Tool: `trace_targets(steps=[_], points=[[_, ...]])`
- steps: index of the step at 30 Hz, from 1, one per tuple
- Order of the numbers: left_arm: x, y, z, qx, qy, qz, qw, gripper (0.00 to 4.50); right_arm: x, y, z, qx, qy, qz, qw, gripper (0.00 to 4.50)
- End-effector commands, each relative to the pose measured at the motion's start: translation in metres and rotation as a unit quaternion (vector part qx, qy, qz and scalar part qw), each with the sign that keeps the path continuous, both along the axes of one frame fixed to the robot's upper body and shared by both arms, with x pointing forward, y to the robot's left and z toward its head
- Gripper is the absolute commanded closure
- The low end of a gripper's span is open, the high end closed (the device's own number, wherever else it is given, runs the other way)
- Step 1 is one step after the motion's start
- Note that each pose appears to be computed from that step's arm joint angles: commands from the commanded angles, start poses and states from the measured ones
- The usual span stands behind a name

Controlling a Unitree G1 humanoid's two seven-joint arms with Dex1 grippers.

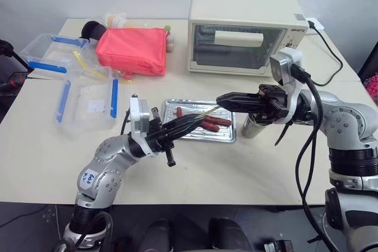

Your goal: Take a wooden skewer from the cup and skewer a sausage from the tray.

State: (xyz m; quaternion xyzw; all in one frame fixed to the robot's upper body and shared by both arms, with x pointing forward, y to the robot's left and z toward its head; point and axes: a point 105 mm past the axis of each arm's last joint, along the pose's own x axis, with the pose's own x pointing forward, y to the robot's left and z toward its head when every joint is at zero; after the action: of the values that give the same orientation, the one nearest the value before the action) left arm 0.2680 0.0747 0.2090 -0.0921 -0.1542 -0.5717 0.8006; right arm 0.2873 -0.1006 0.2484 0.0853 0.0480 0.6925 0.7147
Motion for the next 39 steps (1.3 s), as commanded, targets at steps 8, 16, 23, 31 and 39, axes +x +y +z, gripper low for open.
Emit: trace_targets(steps=[8,16,23,31,39], points=[[0.004,0.079,-0.025,0.092,-0.022,0.135,0.986,4.50,-0.019,-0.043,0.000,-0.081,-0.137,-0.057,0.986,0.30],[-0.010,0.142,-0.061,0.121,0.029,0.254,0.959,4.50,-0.077,-0.041,-0.055,-0.116,-0.081,-0.061,0.988,0.05],[-0.016,0.150,-0.073,0.111,0.053,0.288,0.950,4.50,-0.066,-0.069,-0.102,-0.135,-0.086,-0.170,0.972,0.05],[-0.012,0.146,-0.071,0.099,0.051,0.291,0.950,4.50,-0.023,-0.026,-0.093,-0.158,-0.123,-0.156,0.967,0.05],[-0.009,0.133,-0.066,0.092,0.043,0.276,0.956,4.50,0.034,0.046,-0.083,-0.229,-0.119,-0.149,0.955,0.05]])
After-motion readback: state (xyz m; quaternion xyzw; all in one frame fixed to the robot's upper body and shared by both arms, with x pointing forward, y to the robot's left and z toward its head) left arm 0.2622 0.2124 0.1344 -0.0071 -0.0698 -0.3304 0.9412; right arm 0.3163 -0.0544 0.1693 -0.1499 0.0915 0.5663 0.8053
